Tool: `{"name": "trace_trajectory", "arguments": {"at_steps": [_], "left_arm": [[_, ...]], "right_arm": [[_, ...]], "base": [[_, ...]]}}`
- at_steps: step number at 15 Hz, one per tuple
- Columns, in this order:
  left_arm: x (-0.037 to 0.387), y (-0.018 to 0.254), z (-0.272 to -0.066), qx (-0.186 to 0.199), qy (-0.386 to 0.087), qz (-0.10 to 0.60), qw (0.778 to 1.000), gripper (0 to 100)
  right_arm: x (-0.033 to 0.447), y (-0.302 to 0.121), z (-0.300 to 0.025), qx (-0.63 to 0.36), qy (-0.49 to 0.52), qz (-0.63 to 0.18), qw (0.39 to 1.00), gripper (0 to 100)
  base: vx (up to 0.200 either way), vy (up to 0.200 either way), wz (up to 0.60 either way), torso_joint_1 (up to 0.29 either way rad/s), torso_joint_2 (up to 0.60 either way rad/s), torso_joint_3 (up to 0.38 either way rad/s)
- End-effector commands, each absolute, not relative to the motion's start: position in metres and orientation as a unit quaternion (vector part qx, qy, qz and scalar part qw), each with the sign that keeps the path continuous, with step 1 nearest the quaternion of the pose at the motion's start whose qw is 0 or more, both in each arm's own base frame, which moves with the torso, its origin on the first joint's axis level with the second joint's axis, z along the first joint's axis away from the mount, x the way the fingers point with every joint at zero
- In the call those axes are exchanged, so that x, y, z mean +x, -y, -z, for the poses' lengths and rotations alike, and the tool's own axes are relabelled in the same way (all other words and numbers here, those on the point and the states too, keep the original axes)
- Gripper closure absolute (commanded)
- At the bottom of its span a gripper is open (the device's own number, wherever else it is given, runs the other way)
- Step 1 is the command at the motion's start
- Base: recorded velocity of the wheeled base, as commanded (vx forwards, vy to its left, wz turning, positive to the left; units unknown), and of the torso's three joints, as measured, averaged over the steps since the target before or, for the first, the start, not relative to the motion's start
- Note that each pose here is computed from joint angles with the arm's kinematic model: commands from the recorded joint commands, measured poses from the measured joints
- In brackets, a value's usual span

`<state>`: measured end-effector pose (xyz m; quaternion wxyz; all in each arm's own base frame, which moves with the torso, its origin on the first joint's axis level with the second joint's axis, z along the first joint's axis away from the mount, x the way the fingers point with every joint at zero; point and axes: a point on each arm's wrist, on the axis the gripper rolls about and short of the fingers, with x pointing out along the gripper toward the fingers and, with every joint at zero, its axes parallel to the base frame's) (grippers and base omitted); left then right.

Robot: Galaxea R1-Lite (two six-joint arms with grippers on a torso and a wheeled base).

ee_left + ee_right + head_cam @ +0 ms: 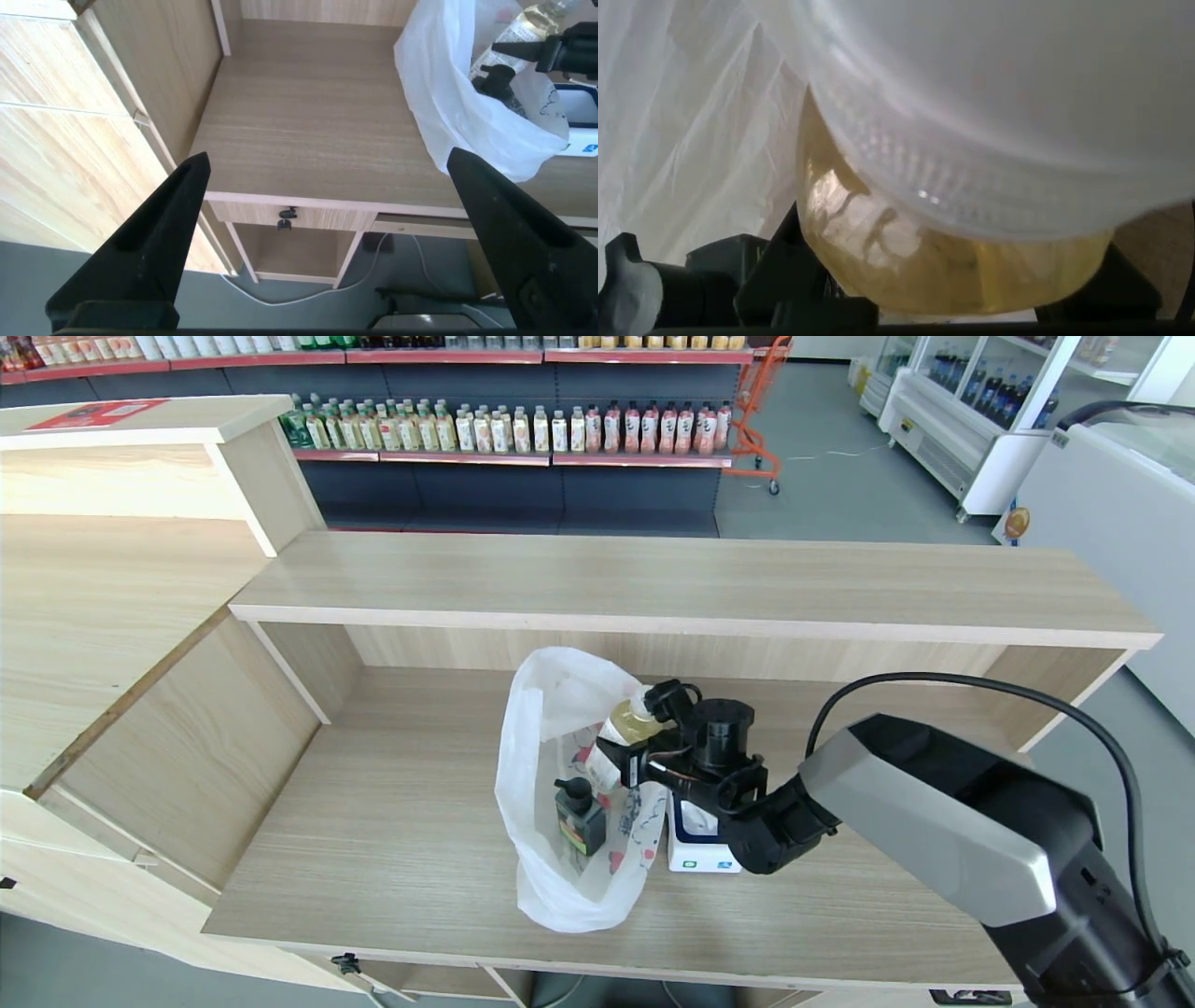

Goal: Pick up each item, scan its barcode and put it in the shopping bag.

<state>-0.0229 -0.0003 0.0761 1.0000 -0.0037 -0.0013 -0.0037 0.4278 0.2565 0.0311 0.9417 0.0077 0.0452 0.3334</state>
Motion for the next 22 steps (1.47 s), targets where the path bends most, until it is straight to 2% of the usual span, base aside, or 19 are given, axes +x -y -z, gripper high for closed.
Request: {"name": "trace_trajectory", "arguments": {"at_steps": [1,5,9,15,22], "left_arm": [[-0.023,0.0,-0.076,-0.004,0.002,0.003,1.0,0],[-0.023,0.0,-0.076,-0.004,0.002,0.003,1.0,0],[-0.023,0.0,-0.076,-0.004,0.002,0.004,1.0,0],[-0.023,0.0,-0.076,-0.004,0.002,0.004,1.0,0],[-0.023,0.0,-0.076,-0.004,0.002,0.003,1.0,0]], "right_arm": [[0.429,-0.258,-0.028,0.008,-0.046,-0.335,0.941,0],[0.425,-0.254,-0.043,0.021,-0.043,-0.347,0.937,0],[0.414,-0.237,-0.071,0.09,-0.063,-0.339,0.934,0],[0.371,-0.205,-0.121,0.173,-0.089,-0.327,0.925,0],[0.301,-0.159,-0.148,0.175,-0.09,-0.315,0.928,0]], "base": [[0.0,0.0,0.0,0.0,0.0,0.0],[0.0,0.0,0.0,0.0,0.0,0.0],[0.0,0.0,0.0,0.0,0.0,0.0],[0.0,0.0,0.0,0.0,0.0,0.0],[0.0,0.0,0.0,0.0,0.0,0.0]]}}
